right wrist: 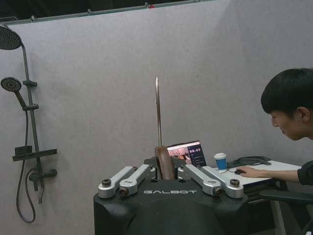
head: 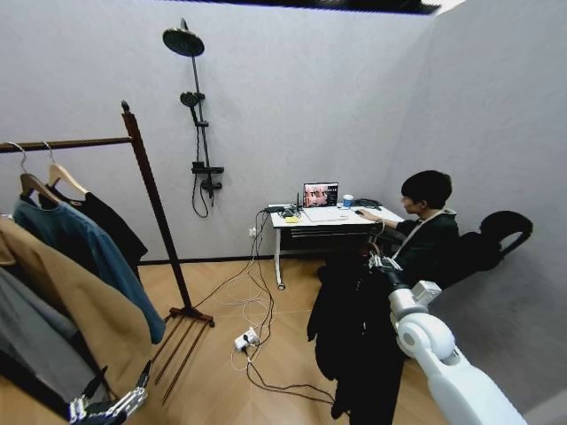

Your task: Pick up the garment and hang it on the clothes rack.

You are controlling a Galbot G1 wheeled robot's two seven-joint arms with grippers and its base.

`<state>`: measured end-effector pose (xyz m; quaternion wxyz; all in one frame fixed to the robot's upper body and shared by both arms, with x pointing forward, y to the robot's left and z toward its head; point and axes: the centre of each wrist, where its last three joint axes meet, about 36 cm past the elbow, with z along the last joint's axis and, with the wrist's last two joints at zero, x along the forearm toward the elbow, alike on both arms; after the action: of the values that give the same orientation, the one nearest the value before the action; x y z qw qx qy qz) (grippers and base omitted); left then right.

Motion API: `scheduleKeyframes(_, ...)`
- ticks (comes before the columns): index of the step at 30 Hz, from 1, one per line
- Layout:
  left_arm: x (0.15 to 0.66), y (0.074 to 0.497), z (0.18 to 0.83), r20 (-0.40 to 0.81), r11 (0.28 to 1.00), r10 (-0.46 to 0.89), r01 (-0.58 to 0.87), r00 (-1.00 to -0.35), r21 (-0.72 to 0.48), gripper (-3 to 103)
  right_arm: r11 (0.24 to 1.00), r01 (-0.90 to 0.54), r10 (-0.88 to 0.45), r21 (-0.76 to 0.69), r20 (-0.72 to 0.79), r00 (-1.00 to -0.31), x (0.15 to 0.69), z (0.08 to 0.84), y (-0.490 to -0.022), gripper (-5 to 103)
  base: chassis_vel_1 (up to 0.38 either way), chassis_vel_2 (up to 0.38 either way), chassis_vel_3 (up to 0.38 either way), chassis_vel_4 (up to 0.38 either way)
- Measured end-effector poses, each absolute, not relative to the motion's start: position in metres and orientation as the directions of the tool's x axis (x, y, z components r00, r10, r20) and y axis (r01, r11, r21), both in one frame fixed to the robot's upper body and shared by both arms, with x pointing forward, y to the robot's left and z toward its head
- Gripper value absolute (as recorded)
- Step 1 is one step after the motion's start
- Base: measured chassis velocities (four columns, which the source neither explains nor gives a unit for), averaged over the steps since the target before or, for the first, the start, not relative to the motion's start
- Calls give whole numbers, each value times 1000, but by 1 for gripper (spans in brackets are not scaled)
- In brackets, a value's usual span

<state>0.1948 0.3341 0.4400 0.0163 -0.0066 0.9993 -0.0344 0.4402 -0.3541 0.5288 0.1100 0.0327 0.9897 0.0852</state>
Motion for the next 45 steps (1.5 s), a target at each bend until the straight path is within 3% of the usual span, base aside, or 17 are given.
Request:
scheduleKeyframes(15,195,334,440,-32,998,-14,-12,-999,-69,100,991,-17,20,130,-275,-961,428,509,-356,15,-291,124,304,-144)
scheduleKeyframes(45,195,334,440,-32,998,-15,-12,-999,-69,100,990,-57,-18,128,-290,-957,440,501,-340,15,4,88,-4,-85)
